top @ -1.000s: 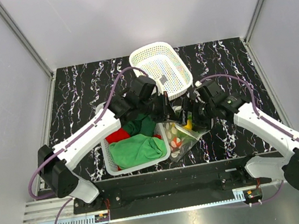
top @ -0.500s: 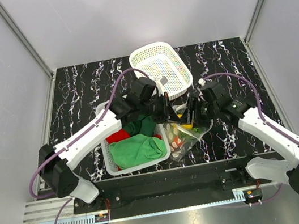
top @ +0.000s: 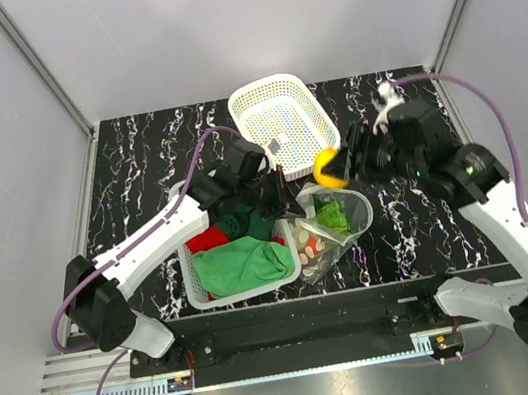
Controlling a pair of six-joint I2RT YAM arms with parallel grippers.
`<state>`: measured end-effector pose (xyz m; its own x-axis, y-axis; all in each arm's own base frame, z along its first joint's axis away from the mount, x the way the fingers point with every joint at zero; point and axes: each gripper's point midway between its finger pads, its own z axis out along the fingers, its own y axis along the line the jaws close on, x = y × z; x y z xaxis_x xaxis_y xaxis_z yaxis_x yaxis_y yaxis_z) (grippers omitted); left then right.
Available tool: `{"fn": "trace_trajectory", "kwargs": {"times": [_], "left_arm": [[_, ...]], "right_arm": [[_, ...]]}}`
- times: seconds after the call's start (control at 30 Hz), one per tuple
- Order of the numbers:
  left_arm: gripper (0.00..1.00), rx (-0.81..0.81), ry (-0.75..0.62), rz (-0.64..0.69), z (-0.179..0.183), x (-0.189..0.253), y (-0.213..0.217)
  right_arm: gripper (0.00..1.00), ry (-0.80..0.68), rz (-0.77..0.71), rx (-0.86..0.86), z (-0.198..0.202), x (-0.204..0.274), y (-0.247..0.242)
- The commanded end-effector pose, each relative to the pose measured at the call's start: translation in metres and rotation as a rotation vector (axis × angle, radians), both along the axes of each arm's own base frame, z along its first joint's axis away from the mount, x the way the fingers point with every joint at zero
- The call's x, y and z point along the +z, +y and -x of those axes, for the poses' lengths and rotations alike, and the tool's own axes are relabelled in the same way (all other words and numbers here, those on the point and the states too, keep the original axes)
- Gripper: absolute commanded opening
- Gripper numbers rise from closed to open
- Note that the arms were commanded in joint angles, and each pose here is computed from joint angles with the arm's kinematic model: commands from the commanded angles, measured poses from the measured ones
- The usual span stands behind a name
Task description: Open the zip-top bag and remove the fake food
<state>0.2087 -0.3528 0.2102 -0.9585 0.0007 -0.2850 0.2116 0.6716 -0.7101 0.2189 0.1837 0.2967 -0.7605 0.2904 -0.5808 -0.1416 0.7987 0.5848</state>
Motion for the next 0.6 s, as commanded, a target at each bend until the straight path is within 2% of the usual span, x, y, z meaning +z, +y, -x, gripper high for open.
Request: {"fn": "trace_trajectory", "kwargs": {"times": [0.0, 0.03, 0.1, 0.13, 0.2, 0.23, 0.3, 0.33, 0.43, 0.57], "left_arm": [[0.0, -0.034, -0.054, 0.052, 0.002, 0.016, -0.002], [0.0, -0.042, -0.055, 0.051, 0.002, 0.016, -0.002], [0.0, -0.053, -0.062, 0.047, 0.002, 0.013, -0.002], [0.0, -0.063, -0.051, 0.045, 0.003, 0.011, -0.003], [0.0, -0.075, -0.039, 0.037, 0.003, 0.006, -0.003], [0.0, -0.074, -0.039, 0.034, 0.001, 0.004, -0.003], [0.0, -0.071, -0.044, 0.026, -0.003, 0.003, -0.002], [0.0, -0.064, -0.045, 0.024, -0.007, 0.002, -0.002], [0.0, -0.067, -0.041, 0.014, -0.01, 0.001, 0.0], [0.0, -0.098, -0.051, 0.03, -0.014, 0.008, -0.003]], "right_arm": [[0.01, -0.157, 0.138, -0.14, -0.063, 0.041, -0.014], [0.02, -0.13, 0.184, -0.154, -0.084, 0.028, -0.01], [0.03, -0.151, 0.198, -0.176, -0.115, 0.038, -0.013], [0.03, -0.102, 0.224, -0.172, -0.137, 0.017, -0.009], [0.06, -0.108, 0.223, -0.185, -0.167, 0.012, -0.012], [0.08, -0.078, 0.238, -0.181, -0.187, -0.009, -0.008], [0.14, -0.066, 0.254, -0.169, -0.207, -0.025, -0.009], [0.14, -0.029, 0.276, -0.166, -0.218, -0.048, -0.008], [0.17, 0.001, 0.309, -0.18, -0.242, -0.076, -0.007], [0.25, 0.019, 0.313, -0.147, -0.264, -0.1, 0.004]]}}
